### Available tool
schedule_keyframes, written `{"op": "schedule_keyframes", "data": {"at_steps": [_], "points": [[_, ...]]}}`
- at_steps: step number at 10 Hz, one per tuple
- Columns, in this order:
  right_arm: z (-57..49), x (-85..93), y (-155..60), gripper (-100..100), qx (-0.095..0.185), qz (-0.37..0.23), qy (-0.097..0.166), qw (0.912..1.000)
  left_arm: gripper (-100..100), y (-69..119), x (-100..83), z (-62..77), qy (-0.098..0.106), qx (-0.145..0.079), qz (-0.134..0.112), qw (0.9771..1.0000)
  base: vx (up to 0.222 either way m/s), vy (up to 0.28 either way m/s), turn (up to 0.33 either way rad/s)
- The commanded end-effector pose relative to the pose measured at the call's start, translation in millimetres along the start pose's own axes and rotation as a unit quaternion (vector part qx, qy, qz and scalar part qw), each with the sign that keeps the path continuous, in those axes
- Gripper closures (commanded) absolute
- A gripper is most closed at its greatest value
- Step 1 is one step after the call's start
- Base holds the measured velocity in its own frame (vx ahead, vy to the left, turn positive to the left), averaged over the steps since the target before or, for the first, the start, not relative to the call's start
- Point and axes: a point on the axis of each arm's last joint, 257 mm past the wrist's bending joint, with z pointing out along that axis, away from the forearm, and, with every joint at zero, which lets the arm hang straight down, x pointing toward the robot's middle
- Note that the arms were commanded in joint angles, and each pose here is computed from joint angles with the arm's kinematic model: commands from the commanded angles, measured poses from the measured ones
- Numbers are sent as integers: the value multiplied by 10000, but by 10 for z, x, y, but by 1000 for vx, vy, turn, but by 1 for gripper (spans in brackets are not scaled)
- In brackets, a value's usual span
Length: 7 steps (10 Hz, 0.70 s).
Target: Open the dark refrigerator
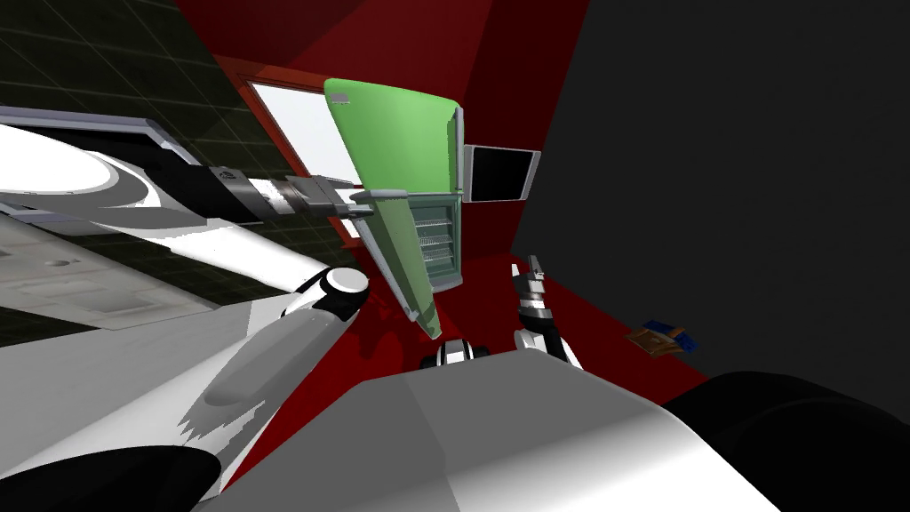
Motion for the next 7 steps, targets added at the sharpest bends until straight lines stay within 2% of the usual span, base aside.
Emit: {"op": "schedule_keyframes", "data": {"at_steps": [1,2,7], "points": [[0,0,0,0,0,0,0,10000,-100,-44,60,-13,-8,-4,-10,10000,0,0,0],[0,0,0,0,0,0,0,10000,0,-42,65,-11,-8,-17,-20,10000,0,0,0],[0,0,0,0,0,0,0,10000,0,-41,74,-10,1,-19,-13,10000,0,0,0]]}}
